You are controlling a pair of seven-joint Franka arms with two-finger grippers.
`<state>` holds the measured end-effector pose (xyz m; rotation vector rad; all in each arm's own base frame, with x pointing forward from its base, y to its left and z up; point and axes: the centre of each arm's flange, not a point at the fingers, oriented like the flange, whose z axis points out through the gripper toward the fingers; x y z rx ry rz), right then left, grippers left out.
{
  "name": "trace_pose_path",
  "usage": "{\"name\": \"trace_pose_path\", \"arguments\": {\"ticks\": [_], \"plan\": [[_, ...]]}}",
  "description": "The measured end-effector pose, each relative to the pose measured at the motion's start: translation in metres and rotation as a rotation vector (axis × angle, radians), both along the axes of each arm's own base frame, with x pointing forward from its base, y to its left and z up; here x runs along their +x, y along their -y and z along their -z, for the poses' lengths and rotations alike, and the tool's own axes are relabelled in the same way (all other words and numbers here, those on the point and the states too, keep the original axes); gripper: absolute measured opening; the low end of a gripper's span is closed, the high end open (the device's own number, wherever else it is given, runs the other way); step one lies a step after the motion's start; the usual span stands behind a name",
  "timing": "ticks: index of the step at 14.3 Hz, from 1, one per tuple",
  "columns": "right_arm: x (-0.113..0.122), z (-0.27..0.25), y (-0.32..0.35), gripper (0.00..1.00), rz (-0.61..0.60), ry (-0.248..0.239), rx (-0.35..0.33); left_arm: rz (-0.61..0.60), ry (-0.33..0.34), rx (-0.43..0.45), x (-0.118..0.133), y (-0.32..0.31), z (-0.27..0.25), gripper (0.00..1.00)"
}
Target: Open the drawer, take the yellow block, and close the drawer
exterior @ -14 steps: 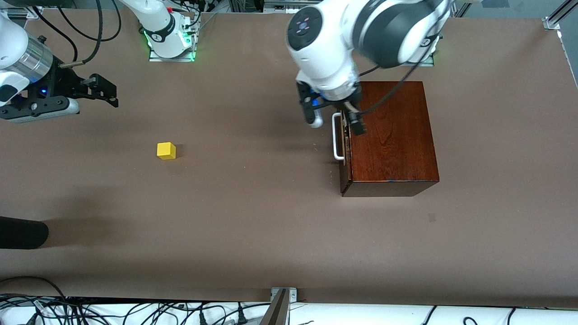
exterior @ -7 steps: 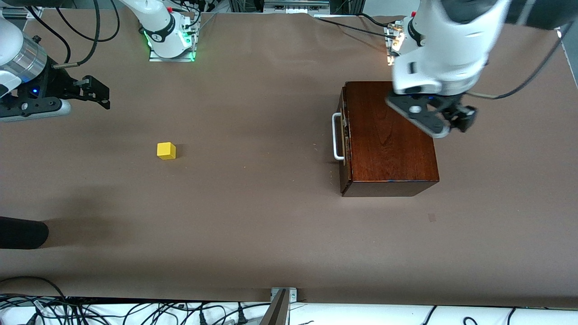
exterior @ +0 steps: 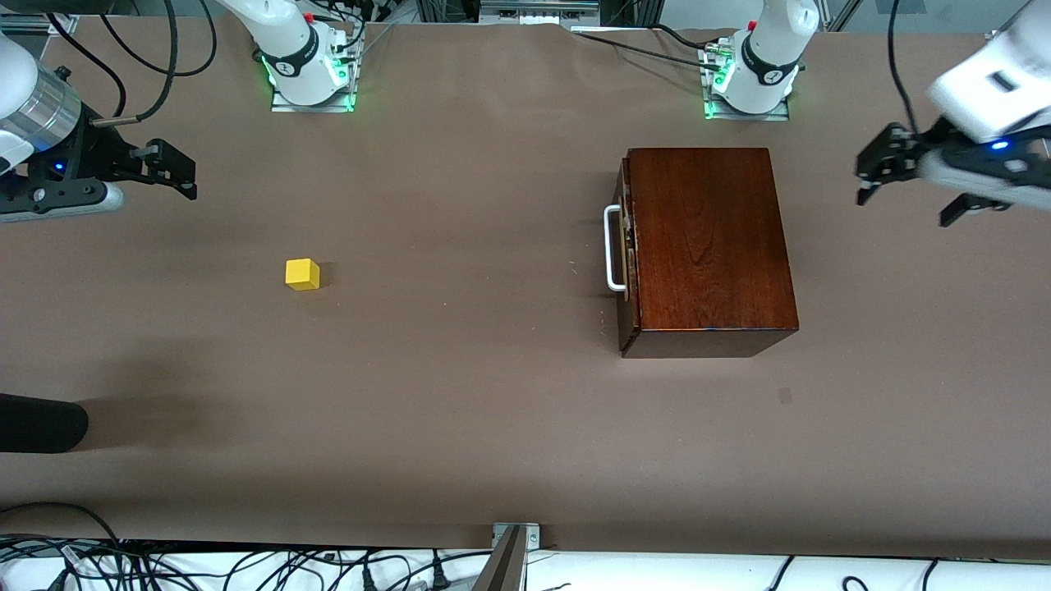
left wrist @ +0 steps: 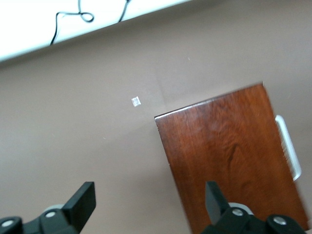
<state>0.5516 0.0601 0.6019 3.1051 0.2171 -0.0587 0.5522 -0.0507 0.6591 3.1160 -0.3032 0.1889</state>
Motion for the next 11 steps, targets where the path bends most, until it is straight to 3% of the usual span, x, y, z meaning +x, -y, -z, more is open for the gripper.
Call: {"name": "trace_pose_path", "arguments": {"ticks": [3,8,11], "plan": [[0.003,0.004,0.000,1.00,0.001,-0.006,-0.001,-0.144,-0.034,-0.070,-0.001,-0.041,0.014,1.00],[0.008,0.007,-0.003,1.00,0.001,0.007,0.016,-0.150,-0.118,0.010,-0.007,-0.038,0.038,1.00],[0.008,0.006,-0.003,1.00,0.001,0.014,0.018,-0.147,-0.130,0.024,-0.008,-0.037,0.041,1.00]]}}
